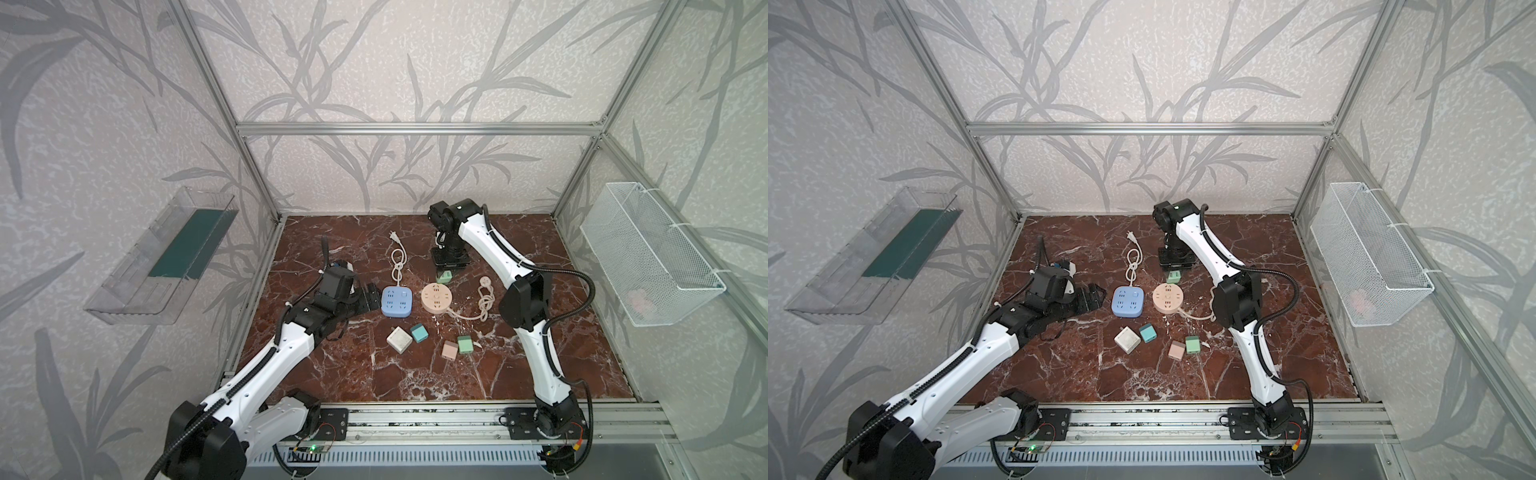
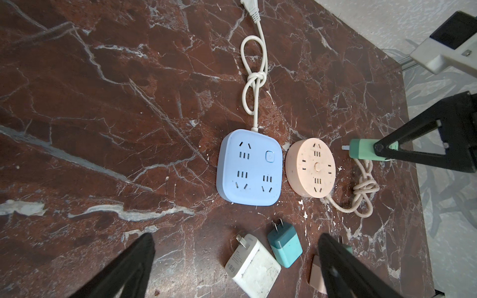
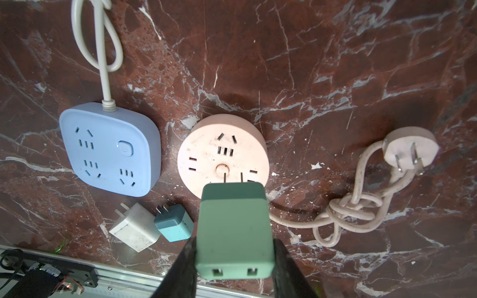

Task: Insert the plug
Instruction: 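Lower the adapter prongs over a socket on the pink round strip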

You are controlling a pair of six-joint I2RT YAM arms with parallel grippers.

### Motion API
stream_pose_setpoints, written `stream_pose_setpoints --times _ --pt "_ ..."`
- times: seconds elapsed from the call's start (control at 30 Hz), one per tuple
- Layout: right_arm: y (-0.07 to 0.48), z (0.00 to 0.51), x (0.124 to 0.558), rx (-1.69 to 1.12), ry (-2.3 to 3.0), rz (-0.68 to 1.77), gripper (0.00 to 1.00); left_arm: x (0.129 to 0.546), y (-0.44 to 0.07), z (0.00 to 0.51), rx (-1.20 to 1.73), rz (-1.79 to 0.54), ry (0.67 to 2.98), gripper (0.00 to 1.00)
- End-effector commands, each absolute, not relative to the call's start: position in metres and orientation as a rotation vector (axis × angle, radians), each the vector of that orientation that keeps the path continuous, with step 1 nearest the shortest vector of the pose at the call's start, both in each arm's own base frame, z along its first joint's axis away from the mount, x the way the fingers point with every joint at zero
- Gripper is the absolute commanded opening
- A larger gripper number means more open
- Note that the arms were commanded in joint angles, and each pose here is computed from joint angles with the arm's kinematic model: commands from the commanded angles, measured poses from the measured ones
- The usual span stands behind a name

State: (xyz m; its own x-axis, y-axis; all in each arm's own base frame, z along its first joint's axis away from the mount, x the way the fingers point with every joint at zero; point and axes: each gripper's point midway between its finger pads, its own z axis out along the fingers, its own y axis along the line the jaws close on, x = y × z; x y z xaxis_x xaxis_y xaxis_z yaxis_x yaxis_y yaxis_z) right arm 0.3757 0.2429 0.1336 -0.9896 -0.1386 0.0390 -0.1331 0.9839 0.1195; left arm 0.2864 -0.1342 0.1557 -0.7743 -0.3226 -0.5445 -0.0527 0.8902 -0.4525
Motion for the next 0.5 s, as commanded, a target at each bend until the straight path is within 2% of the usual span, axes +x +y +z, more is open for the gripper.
stream_pose_setpoints --times 0.0,0.47 --pt "0.244 0.124 0.365 0.15 -3.009 -0.196 0.0 0.284 -0.131 0.151 -0.285 -0.536 2.421 0.96" --pt "0.251 0.111 0.362 0.006 -2.969 -0.237 0.0 0.282 -0.128 0.146 -0.298 -0.516 2.435 0.95"
